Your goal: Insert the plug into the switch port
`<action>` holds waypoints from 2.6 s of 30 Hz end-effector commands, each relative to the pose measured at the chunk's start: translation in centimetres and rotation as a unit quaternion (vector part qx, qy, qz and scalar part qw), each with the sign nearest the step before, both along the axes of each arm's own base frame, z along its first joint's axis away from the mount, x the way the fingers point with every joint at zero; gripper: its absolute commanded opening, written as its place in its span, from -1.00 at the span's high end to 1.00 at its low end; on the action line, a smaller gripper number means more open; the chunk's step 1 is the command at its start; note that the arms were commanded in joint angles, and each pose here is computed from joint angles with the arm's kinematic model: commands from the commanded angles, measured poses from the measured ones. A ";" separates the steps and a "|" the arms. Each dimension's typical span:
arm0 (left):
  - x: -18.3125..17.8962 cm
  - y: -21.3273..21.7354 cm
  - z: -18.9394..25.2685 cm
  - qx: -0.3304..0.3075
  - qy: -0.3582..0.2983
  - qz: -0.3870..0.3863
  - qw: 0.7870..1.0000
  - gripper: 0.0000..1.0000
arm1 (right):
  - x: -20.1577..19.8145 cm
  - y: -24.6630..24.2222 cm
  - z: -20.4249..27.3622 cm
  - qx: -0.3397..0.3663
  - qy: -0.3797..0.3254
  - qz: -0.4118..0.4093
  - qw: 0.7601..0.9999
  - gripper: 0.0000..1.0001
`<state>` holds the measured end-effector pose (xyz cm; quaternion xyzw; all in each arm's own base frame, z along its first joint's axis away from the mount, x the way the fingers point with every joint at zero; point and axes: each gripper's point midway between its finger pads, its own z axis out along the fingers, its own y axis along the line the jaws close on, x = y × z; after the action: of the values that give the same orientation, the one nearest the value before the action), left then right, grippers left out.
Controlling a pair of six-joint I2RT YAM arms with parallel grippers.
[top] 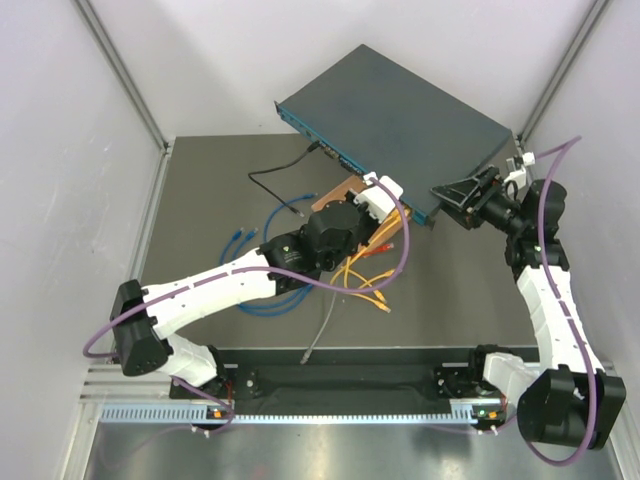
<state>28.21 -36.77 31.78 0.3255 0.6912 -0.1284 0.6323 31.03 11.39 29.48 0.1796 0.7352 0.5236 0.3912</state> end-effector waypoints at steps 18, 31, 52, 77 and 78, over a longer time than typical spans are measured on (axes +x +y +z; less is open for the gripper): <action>0.5 -2.5 -0.5 -0.047 0.029 -0.009 0.998 1.00 | 0.1 1.4 0.3 0.038 -0.018 0.012 0.999 1.00; 0.4 -3.4 -0.9 -0.054 0.054 -0.022 0.997 1.00 | -0.3 1.8 0.0 0.036 -0.017 0.017 0.999 0.99; 1.3 -3.7 1.8 -0.054 0.039 -0.037 0.997 0.75 | -0.8 2.3 -0.4 0.008 -0.026 0.028 0.999 1.00; 0.5 26.0 -6.7 -0.167 0.329 0.185 0.911 -0.26 | -1.8 -4.7 3.6 -0.144 -0.097 -0.016 0.985 -1.00; 1.2 28.3 -8.3 -0.175 0.352 0.216 0.893 -0.26 | -2.0 -4.9 3.7 -0.162 -0.110 -0.010 0.980 -0.99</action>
<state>30.45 -10.43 28.09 0.0401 0.8463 -0.1804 0.4996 30.35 6.74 29.87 0.1434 0.7676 0.4363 0.4471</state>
